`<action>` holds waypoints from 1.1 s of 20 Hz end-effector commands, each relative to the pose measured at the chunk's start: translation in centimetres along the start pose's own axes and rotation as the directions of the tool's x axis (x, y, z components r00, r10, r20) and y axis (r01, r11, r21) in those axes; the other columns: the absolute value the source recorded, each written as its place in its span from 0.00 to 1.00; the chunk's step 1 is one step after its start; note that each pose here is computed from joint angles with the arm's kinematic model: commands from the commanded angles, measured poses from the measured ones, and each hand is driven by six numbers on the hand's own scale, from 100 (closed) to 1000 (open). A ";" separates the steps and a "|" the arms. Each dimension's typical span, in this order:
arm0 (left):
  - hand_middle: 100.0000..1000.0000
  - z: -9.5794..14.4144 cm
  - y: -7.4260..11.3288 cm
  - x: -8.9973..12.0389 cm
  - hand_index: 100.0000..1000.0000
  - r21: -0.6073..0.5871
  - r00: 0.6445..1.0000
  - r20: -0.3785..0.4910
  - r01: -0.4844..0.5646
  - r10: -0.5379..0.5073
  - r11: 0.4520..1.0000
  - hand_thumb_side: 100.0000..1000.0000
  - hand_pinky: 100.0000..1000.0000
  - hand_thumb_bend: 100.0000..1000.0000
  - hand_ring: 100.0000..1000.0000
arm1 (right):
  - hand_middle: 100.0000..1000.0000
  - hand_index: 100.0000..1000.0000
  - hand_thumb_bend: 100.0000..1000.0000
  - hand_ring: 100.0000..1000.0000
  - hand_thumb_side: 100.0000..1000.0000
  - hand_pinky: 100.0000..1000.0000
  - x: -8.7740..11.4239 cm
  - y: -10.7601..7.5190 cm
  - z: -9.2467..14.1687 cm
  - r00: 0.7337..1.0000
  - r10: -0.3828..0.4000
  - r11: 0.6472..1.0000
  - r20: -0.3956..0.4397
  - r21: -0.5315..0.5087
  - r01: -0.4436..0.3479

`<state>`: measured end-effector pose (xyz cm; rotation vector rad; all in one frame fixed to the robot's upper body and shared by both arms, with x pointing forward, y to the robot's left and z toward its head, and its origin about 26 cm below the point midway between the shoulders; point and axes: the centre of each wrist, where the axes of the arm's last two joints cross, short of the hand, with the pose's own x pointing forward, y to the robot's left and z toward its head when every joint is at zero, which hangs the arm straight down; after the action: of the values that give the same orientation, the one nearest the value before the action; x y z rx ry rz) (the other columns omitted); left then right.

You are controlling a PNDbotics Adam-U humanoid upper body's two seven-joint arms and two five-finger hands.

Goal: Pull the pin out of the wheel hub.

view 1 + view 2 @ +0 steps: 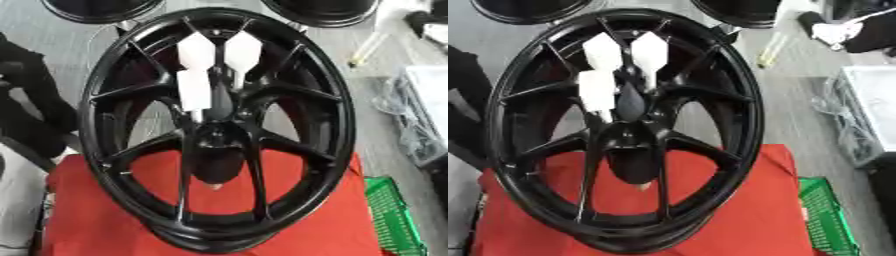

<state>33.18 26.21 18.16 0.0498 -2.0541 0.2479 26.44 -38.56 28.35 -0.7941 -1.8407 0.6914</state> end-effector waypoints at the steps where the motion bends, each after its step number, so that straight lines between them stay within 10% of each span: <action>1: 0.77 -0.4 0.5 1.0 0.62 0.008 0.999 0.041 0.020 -0.020 1.000 0.61 0.52 0.28 0.90 | 0.38 0.50 0.00 0.34 0.00 0.40 -2.2 -1.5 1.3 0.995 -0.017 0.984 -0.093 -0.180 0.000; 12: 0.77 -0.4 0.7 1.1 0.62 0.014 0.999 0.046 0.026 -0.027 1.000 0.61 0.52 0.28 0.90 | 0.43 0.54 0.00 0.40 0.00 0.47 -14.5 -2.0 8.6 0.830 -0.020 0.944 -0.557 -0.284 -0.168; 18: 0.77 -0.4 0.7 1.1 0.62 0.013 0.999 0.045 0.026 -0.027 1.000 0.61 0.52 0.28 0.90 | 0.84 0.85 0.15 0.84 0.00 0.85 -16.4 -2.5 9.8 0.748 0.055 0.925 -0.661 -0.247 -0.287; 22: 0.77 -0.4 0.7 1.1 0.62 0.012 0.999 0.044 0.026 -0.027 1.000 0.61 0.52 0.28 0.90 | 0.92 0.92 0.12 0.94 0.45 0.90 -15.9 -2.8 9.1 0.737 0.089 0.909 -0.670 -0.248 -0.335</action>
<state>33.11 26.57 18.11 0.0690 -2.0568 0.2634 22.38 -53.25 16.69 -1.2571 -1.2367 0.1464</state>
